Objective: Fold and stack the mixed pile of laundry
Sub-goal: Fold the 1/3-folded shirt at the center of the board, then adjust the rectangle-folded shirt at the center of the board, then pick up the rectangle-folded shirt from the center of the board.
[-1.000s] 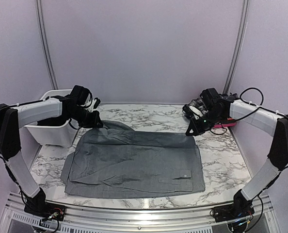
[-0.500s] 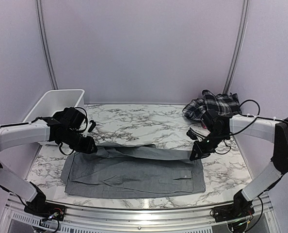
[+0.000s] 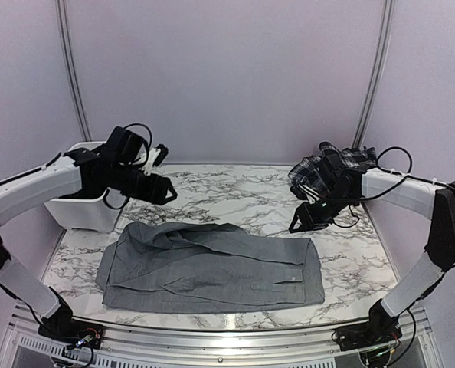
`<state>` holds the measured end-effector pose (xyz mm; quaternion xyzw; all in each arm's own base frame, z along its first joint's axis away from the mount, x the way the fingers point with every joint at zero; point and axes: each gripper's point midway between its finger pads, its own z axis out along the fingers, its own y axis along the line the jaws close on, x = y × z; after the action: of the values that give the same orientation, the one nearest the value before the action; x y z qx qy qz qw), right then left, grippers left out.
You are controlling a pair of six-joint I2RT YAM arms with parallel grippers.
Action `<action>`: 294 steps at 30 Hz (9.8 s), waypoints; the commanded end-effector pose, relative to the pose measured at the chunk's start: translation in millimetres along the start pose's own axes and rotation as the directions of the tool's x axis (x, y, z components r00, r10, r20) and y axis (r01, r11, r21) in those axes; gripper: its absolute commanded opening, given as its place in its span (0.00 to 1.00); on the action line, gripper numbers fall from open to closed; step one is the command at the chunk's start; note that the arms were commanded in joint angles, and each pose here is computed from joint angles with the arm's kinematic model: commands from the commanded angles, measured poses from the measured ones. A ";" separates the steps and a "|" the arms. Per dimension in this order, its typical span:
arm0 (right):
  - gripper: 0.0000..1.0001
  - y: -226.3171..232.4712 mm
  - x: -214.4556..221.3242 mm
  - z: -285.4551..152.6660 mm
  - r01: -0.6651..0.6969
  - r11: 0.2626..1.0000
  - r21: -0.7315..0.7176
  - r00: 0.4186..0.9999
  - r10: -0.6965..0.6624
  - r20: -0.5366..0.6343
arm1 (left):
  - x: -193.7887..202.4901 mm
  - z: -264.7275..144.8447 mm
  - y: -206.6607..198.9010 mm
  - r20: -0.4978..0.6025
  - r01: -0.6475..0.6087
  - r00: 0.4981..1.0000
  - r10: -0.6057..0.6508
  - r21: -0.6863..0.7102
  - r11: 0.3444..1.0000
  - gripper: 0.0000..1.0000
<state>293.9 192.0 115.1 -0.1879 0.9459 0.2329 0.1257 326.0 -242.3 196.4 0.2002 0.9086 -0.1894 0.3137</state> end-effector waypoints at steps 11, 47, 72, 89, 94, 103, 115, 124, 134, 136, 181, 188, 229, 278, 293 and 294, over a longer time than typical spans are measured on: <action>0.41 -1.5 29.6 55.1 -0.076 0.997 -0.022 0.993 0.074 -0.090 | -11.6 153.0 -83.8 -0.199 -0.288 0.935 0.295 0.063 0.955 0.83; 0.38 -35.0 79.8 77.3 -0.120 0.986 0.112 0.969 0.141 -0.203 | -133.7 65.9 85.3 0.288 0.301 0.936 -0.201 -0.365 0.881 0.26; 0.41 -17.5 35.3 35.8 -0.073 0.993 0.091 0.991 0.083 -0.109 | 53.2 34.3 97.0 -0.118 0.272 0.936 -0.332 -0.354 0.895 0.77; 0.44 84.5 -28.8 57.5 0.168 0.972 -0.163 0.986 -0.166 0.023 | 16.1 74.4 63.1 -0.249 0.233 0.941 -0.230 -0.018 0.972 0.76; 0.43 96.6 -24.0 80.3 0.199 0.965 -0.172 0.979 -0.205 -0.017 | 18.6 91.2 52.7 -0.281 0.191 0.941 -0.187 -0.011 0.981 0.77; 0.40 85.8 -10.8 84.5 0.198 0.977 -0.080 0.975 -0.204 -0.087 | 54.0 95.8 56.2 -0.362 0.144 0.919 -0.157 -0.063 0.988 0.30; 0.37 -4.9 57.8 27.5 -0.176 0.980 0.092 0.978 0.185 -0.097 | 95.8 57.5 48.8 -0.378 0.097 0.917 -0.128 -0.098 0.990 0.00; 0.39 -21.2 66.8 25.8 -0.273 0.952 0.136 0.957 0.283 -0.059 | 91.8 59.7 48.3 -0.361 0.101 0.924 -0.130 -0.097 0.990 0.00; 0.37 -30.7 68.7 50.0 -0.294 0.946 0.140 0.949 0.306 -0.075 | 89.9 66.1 47.3 -0.361 0.101 0.924 -0.125 -0.086 0.991 0.00; 0.27 -31.3 67.2 50.9 -0.289 0.947 0.143 0.951 0.302 -0.075 | 89.0 66.7 47.1 -0.360 0.100 0.925 -0.124 -0.085 0.991 0.00; 0.53 -22.6 24.3 -9.7 -0.118 0.981 0.155 0.993 0.115 0.026 | 4.0 38.1 67.6 -0.147 0.217 0.959 -0.242 -0.169 0.961 0.84; 0.54 -16.3 9.5 -8.7 -0.099 0.988 0.119 0.994 0.093 0.060 | -61.0 91.6 137.2 -0.013 0.366 0.920 -0.391 -0.324 0.873 0.85; 0.54 54.8 -47.7 -39.9 -0.071 0.970 -0.234 0.975 0.117 0.188 | -110.2 55.8 50.4 0.218 0.037 0.975 0.046 -0.361 0.932 0.00; 0.55 86.2 5.6 -25.8 0.046 0.952 -0.303 0.994 -0.014 0.109 | 89.5 42.5 -60.9 -0.211 0.068 0.977 0.010 0.359 0.931 0.00; 0.69 196.8 -3.7 -50.0 0.647 0.739 -0.189 0.723 -0.516 0.459 | 110.8 -40.2 -144.3 0.136 -0.481 0.870 0.474 0.442 0.757 0.00; 0.70 206.3 -0.3 -48.5 0.679 0.712 -0.179 0.694 -0.544 0.471 | 110.5 -43.0 -144.3 0.155 -0.510 0.855 0.494 0.423 0.749 0.00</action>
<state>210.5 307.3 203.1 -0.3831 0.8015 0.3821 0.2545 156.1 -323.2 179.4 0.4561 0.7786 -0.3430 0.2608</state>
